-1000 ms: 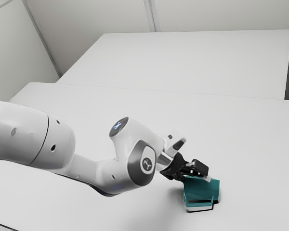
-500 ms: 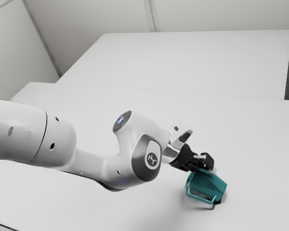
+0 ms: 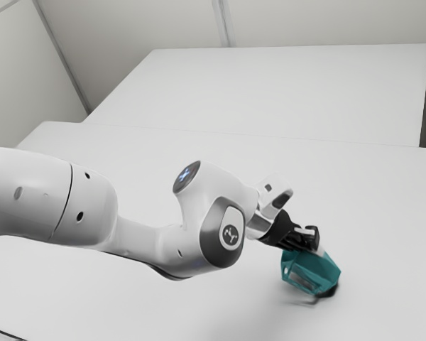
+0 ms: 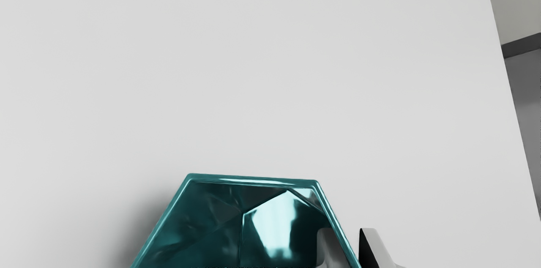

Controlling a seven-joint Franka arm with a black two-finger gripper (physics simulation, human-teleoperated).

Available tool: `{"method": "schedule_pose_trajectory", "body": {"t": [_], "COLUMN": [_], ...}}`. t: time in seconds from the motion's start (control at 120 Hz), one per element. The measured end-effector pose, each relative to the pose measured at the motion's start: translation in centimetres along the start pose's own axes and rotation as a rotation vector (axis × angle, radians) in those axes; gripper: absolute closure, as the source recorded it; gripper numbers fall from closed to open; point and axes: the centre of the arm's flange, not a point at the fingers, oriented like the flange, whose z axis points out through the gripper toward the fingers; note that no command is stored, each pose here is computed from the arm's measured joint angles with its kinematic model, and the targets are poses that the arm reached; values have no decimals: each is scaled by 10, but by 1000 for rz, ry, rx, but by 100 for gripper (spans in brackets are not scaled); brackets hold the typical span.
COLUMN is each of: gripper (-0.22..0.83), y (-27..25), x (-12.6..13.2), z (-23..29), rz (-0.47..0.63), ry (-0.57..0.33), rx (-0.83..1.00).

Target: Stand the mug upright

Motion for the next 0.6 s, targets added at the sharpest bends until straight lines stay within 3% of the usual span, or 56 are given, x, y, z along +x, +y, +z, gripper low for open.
{"method": "schedule_pose_trajectory", "body": {"t": [0.183, 0.275, 0.6], "gripper": [74, 74, 75], "y": [7, 1, -90], "x": [3, 17, 73], "z": [-11, -29, -91], "rz": [8, 23, 17], "ry": [6, -9, -125], "rx": [-13, -13, 94]}}
